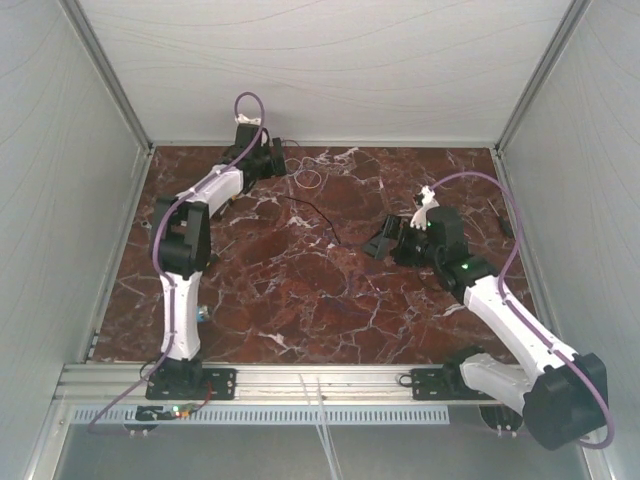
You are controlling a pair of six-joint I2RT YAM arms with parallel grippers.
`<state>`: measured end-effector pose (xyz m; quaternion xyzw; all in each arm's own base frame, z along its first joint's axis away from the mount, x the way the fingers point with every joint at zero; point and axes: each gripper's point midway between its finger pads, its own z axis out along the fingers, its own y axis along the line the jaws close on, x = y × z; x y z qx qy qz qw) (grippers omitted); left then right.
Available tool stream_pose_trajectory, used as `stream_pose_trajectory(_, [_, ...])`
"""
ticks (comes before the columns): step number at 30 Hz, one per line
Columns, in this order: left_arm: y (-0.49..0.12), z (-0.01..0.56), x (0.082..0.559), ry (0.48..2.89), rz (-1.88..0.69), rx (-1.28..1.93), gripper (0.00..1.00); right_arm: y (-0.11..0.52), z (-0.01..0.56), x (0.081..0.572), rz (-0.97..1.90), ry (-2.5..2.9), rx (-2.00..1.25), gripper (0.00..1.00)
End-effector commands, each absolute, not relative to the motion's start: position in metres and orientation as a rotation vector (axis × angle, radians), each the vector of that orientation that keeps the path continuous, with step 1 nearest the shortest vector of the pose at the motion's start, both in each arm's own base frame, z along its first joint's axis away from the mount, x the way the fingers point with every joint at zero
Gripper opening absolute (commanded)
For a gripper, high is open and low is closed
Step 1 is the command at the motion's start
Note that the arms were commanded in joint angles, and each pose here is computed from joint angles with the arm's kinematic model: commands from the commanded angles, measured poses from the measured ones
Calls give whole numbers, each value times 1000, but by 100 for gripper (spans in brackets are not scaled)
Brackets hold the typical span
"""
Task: Zip-tie the wires
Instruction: Pick up the cable at the center of the board.
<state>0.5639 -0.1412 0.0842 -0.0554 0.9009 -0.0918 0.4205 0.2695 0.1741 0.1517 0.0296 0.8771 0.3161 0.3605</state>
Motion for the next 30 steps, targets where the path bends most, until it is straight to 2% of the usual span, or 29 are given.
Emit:
stream_pose_trajectory(1, [-153,97,605,2164,-457,-175,77,190,230,288,880,1988,-77,98])
stream_pose_trajectory(8, [-144,72,637,2157,-570,-251,51,189,250,290,852,1917,-132,98])
stream_pose_trajectory(20, [-146,43,655,2132,-663,-346,44,186,246,285,841,1917,-141,98])
stream_pose_trajectory(24, [-150,42,660,2119,-712,-367,39,186,248,283,842,1913,-141,98])
stream_pose_trajectory(27, [-151,40,662,2117,-723,-388,28,185,249,282,843,1911,-139,98])
stream_pose_trajectory(30, [-150,37,663,2121,-721,-423,27,185,249,280,845,1912,-139,98])
